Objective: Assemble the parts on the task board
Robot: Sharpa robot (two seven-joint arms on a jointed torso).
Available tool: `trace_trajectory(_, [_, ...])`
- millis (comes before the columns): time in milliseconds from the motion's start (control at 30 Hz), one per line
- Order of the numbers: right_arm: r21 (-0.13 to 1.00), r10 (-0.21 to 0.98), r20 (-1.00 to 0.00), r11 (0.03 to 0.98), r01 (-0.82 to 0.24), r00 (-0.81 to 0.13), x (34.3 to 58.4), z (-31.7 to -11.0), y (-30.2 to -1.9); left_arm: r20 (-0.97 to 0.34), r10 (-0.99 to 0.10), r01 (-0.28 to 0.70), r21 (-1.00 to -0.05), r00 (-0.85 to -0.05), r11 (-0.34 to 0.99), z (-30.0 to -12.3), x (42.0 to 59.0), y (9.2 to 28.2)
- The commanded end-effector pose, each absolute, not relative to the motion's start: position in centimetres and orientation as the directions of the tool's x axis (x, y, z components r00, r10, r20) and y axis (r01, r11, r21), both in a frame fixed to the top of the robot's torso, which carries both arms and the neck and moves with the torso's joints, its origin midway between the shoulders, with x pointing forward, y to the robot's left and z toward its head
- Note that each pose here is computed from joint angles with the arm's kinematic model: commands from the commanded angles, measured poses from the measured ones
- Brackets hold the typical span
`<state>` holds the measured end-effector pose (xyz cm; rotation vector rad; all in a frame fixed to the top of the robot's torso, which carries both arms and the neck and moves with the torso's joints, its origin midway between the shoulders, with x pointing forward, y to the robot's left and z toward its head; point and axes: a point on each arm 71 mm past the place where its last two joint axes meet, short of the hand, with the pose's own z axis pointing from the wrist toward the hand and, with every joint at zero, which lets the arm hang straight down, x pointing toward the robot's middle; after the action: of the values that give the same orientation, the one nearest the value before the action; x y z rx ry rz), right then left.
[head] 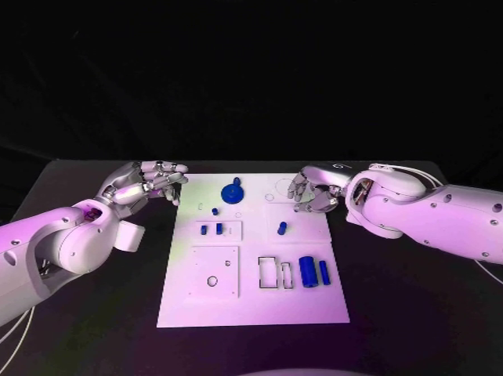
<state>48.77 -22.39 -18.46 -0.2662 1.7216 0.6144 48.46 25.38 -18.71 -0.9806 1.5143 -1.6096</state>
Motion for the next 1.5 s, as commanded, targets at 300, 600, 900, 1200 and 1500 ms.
trace_trajectory(300, [0.048, -0.061, -0.980, 0.852, -0.521, -0.191, 48.2, -19.2, -21.6, 0.157, -0.864, 0.009, -0.983, -0.478, -0.184, -18.2, 47.8, 25.0])
trace_trajectory(600, [0.023, -0.092, -0.977, 0.853, -0.521, -0.194, 47.9, -19.7, -21.6, 0.161, -0.861, 0.005, -0.982, -0.482, -0.187, -18.2, 47.6, 24.8])
trace_trajectory(900, [0.035, -0.082, -0.977, 0.849, -0.527, -0.196, 47.7, -20.3, -21.3, 0.158, -0.864, -0.001, -0.984, -0.479, -0.179, -18.3, 47.6, 24.8])
trace_trajectory(1200, [0.049, -0.070, -0.977, 0.850, -0.525, -0.204, 47.7, -20.8, -21.0, 0.154, -0.869, -0.005, -0.985, -0.469, -0.172, -18.5, 47.7, 24.9])
trace_trajectory(1500, [0.046, -0.079, -0.973, 0.857, -0.513, -0.219, 47.9, -21.3, -21.2, 0.148, -0.873, -0.017, -0.987, -0.465, -0.158, -18.6, 47.7, 25.0])
